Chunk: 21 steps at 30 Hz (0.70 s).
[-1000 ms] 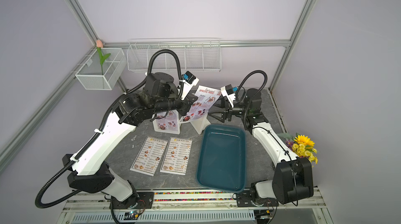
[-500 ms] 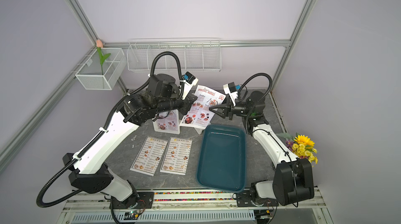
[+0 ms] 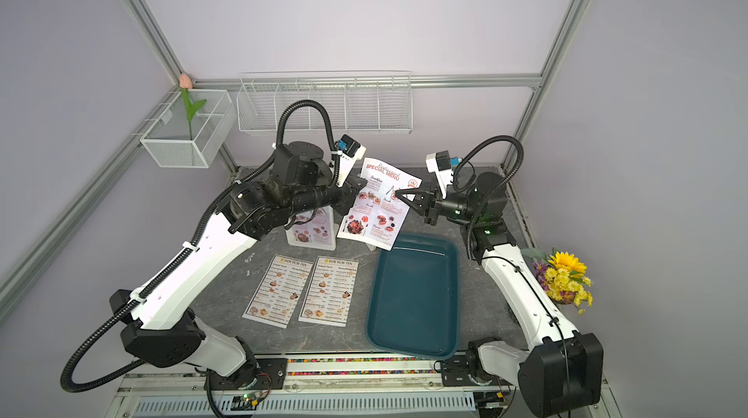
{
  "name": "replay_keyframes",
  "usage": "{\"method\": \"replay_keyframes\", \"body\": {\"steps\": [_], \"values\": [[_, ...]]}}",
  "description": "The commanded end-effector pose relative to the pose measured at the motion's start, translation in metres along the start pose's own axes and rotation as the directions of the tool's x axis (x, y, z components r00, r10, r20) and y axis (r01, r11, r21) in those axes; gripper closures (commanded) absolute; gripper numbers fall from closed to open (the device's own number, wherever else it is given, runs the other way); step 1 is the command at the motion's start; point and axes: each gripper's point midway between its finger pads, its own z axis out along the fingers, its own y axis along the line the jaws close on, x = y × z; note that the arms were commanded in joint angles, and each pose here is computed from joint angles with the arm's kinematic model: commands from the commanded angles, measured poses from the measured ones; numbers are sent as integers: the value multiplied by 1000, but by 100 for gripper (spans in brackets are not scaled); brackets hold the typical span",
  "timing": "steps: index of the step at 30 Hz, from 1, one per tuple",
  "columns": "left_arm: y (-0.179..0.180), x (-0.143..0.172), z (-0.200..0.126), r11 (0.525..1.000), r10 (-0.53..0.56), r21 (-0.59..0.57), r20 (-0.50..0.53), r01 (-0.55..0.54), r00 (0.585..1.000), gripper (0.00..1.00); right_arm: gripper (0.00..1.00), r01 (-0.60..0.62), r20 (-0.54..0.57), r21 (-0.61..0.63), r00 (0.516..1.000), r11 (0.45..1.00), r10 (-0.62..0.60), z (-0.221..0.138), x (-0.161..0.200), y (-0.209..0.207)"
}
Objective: Replace the menus in the menu holders
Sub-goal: Pick up the menu from the storage box.
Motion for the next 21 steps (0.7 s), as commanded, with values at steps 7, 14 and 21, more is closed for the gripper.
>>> {"method": "replay_keyframes", "body": {"steps": [7, 14, 21], "values": [[27, 10, 8, 987, -61, -148, -21, 57, 998, 54, 94, -54, 6, 177, 999, 983, 54, -6, -11, -19], [90, 85, 30, 837, -198, -543, -179, 71, 964, 29, 94, -15, -85, 494, 994, 869, 65, -30, -11, -47], [93, 156, 82, 805, -302, -583, -240, 112, 922, 42, 94, 64, -133, 612, 991, 788, 23, -30, -35, -49]]}}
